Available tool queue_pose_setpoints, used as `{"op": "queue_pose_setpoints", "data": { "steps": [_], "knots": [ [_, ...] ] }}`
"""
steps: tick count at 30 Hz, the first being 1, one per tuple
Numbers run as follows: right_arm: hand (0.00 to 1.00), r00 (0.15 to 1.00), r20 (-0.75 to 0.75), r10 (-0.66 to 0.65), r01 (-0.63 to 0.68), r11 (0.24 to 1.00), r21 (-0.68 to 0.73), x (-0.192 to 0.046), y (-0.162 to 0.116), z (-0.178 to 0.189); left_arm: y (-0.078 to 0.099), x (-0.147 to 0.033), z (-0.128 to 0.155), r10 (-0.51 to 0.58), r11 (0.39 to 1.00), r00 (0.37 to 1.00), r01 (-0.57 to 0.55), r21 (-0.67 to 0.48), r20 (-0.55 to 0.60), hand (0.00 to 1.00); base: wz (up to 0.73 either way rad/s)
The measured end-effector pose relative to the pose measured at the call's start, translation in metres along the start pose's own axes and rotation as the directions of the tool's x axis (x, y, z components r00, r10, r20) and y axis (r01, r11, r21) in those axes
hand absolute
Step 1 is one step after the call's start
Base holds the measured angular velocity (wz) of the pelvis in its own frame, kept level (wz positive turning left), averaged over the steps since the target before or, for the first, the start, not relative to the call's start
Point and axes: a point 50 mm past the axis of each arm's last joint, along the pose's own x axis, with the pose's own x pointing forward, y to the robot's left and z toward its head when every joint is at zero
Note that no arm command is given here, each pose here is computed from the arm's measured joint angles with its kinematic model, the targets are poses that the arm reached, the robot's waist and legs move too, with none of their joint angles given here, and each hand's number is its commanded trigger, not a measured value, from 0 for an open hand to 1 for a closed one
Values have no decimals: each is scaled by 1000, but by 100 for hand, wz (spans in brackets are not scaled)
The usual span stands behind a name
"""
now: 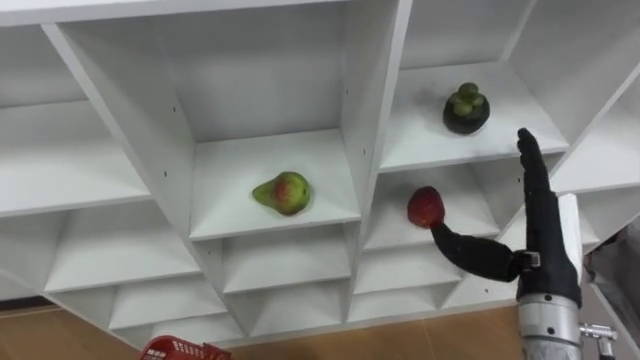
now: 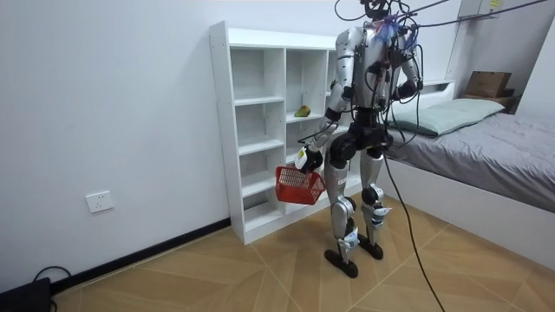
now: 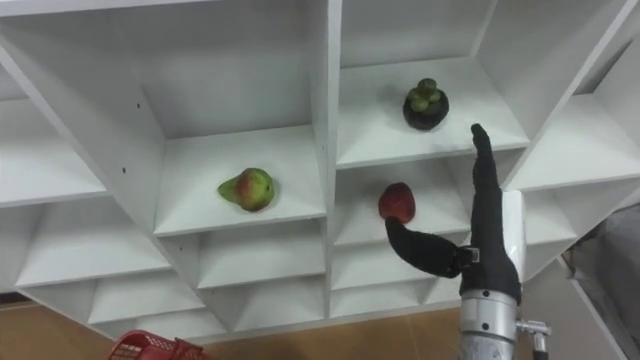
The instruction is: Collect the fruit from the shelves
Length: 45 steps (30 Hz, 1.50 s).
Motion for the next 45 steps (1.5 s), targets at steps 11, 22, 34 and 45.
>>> {"op": "queue_pose_setpoints", "data": {
  "steps": [11,22,34,45],
  "knots": [
    [0,984,150,-96,92,995,34,10,-11,28,2,2,3,2,1000,1000,-2,8,3,100,-1],
    [0,974,189,-128,116,990,74,18,-12,36,2,4,6,-15,999,1000,15,35,7,100,0],
    [0,971,218,-98,79,992,96,45,-19,41,6,5,8,-43,997,999,42,61,3,100,6],
    [0,980,175,-99,83,992,96,69,-29,31,12,7,10,-50,995,999,49,92,4,100,6]
  ]
}}
